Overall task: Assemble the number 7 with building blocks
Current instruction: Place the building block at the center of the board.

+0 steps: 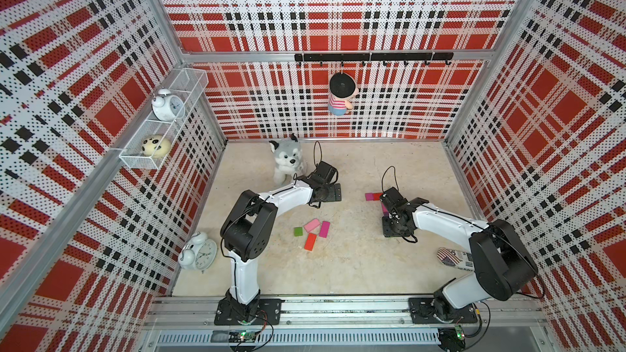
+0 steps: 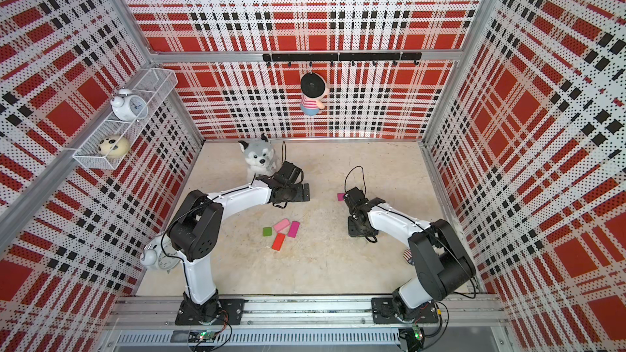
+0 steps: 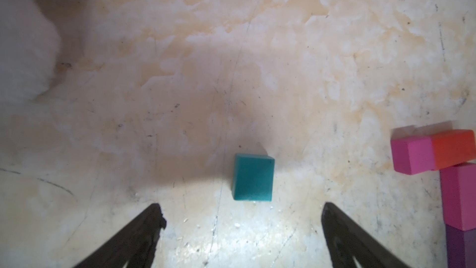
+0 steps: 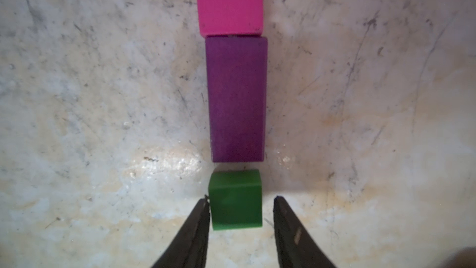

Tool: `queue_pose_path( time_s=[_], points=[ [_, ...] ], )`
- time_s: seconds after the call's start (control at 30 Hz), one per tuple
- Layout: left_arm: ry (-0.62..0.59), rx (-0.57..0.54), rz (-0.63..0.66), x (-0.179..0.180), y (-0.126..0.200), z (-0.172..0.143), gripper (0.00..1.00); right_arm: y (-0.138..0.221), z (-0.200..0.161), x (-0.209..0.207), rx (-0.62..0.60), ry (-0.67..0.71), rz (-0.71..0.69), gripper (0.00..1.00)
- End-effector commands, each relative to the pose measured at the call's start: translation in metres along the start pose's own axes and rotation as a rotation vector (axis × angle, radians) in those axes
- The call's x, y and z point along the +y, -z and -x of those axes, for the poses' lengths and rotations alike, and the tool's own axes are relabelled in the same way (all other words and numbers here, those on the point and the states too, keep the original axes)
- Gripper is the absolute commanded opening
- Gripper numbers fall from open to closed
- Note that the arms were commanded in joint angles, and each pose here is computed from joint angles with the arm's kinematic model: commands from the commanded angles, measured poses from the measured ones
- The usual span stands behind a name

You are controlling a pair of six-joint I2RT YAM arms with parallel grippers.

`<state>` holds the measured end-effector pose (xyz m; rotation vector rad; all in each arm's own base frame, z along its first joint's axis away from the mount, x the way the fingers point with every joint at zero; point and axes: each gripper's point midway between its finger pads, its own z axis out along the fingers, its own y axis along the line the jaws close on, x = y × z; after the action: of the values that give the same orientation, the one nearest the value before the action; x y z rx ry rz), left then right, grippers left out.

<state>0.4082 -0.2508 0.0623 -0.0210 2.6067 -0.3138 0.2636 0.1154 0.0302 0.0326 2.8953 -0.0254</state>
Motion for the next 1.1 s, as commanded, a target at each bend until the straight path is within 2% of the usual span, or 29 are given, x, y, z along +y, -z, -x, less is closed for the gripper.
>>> queue_pose_path(
  time_s=[0.0, 0.47, 1.07],
  points=[
    [0.017, -0.035, -0.047, -0.006, 0.008, 0.009, 0.98, -0.006, -0.001, -0.002, 0.009, -0.006, 0.001, 0.43],
    [0.032, -0.056, -0.082, -0.012, 0.012, 0.012, 0.98, -0.008, 0.003, 0.000, 0.014, 0.015, 0.023, 0.37],
    [0.032, -0.052, -0.098, -0.013, 0.010, 0.009, 0.98, -0.009, 0.010, 0.004, 0.007, 0.010, 0.030, 0.35]
  ],
)
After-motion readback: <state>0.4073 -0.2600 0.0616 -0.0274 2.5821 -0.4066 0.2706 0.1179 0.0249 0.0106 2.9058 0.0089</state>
